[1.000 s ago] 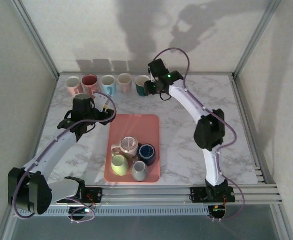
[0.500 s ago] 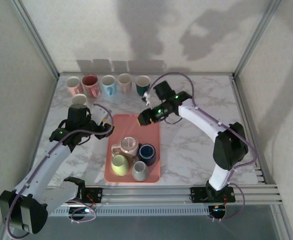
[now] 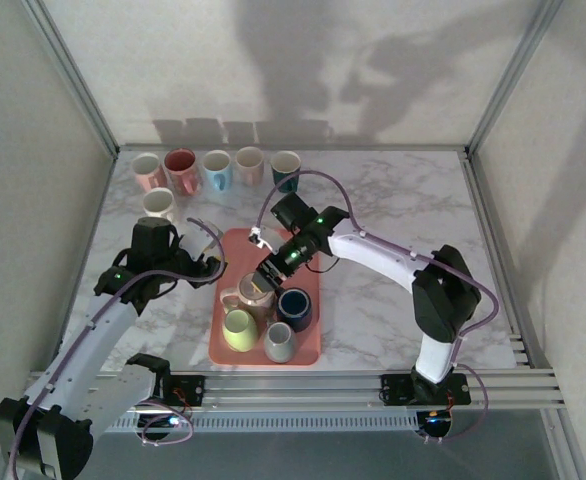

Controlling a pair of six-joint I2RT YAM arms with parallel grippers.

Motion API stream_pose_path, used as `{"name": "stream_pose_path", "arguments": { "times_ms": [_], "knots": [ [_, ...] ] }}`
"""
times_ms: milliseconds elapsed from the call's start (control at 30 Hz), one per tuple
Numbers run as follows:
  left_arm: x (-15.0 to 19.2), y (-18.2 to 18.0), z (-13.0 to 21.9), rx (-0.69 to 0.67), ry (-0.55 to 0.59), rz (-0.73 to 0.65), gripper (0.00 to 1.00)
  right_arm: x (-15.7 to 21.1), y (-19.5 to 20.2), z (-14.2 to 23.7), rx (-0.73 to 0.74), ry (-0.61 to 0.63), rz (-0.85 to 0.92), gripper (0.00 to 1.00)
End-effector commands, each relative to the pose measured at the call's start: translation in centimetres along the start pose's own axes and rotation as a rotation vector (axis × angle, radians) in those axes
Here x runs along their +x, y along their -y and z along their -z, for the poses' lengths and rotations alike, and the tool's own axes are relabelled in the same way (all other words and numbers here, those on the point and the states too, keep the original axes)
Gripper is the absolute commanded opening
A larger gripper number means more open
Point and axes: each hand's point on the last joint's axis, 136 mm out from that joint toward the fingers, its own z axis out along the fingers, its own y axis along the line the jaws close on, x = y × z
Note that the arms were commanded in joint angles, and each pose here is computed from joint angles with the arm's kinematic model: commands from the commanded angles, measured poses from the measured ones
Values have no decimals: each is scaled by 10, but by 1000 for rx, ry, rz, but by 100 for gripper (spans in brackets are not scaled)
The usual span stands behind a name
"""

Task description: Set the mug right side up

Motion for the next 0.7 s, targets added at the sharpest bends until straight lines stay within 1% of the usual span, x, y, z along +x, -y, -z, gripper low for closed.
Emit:
{"name": "stream_pose_path", "arguments": {
  "times_ms": [0, 133, 267, 433, 667],
  "knots": [
    [6, 6, -2, 25, -12, -18, 59, 13, 17, -14, 79, -63, 25, 65],
    [8, 5, -4, 21, -19, -19, 59, 17, 28, -17, 134, -80, 34, 64],
    [8, 3, -6, 19, -21, -19, 59, 18, 33, -18, 161, -68, 43, 65],
    [10, 0, -12, 10, -29, -8, 59, 16, 49, -20, 231, -70, 13, 63],
    [10, -7, -22, 0, -33, 5, 58, 0, 76, -18, 289, 7, -66, 58]
  ]
}}
